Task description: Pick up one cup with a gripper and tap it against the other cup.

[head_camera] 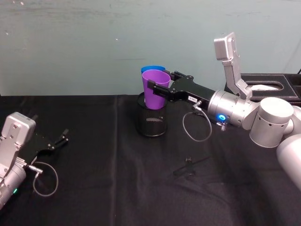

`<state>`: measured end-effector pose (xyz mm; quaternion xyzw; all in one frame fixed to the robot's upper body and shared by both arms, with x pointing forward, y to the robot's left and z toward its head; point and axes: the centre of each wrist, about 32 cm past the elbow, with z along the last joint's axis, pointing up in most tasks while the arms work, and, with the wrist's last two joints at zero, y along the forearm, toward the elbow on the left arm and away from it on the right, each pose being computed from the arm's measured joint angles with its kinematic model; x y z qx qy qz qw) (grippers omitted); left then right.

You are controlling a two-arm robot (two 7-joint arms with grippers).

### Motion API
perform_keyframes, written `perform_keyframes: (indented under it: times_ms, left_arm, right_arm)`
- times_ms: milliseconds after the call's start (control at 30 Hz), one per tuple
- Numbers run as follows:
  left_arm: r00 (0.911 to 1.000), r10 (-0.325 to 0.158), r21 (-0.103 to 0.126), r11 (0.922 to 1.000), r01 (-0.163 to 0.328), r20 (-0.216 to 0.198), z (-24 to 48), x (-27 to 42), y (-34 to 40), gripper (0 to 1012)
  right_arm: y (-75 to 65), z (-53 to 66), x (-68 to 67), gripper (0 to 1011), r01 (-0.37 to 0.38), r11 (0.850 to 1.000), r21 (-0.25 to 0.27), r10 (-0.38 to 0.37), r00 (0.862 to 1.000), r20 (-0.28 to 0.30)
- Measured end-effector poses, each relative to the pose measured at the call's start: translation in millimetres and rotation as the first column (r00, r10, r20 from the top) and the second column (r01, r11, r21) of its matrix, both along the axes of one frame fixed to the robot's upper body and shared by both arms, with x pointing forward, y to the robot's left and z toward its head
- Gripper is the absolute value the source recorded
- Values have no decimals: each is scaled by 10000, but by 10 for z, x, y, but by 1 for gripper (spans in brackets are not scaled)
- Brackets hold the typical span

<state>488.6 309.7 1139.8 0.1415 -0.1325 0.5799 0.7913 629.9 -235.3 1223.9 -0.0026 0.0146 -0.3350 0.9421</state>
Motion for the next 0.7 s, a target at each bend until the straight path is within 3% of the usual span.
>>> perform_keyframes:
  times_ms: [700]
  left_arm:
    - [10000,0,0,10000,0,0,0,0,0,1000]
  right_arm:
    - [0,0,0,724,0,10000,1,0,10000,-1]
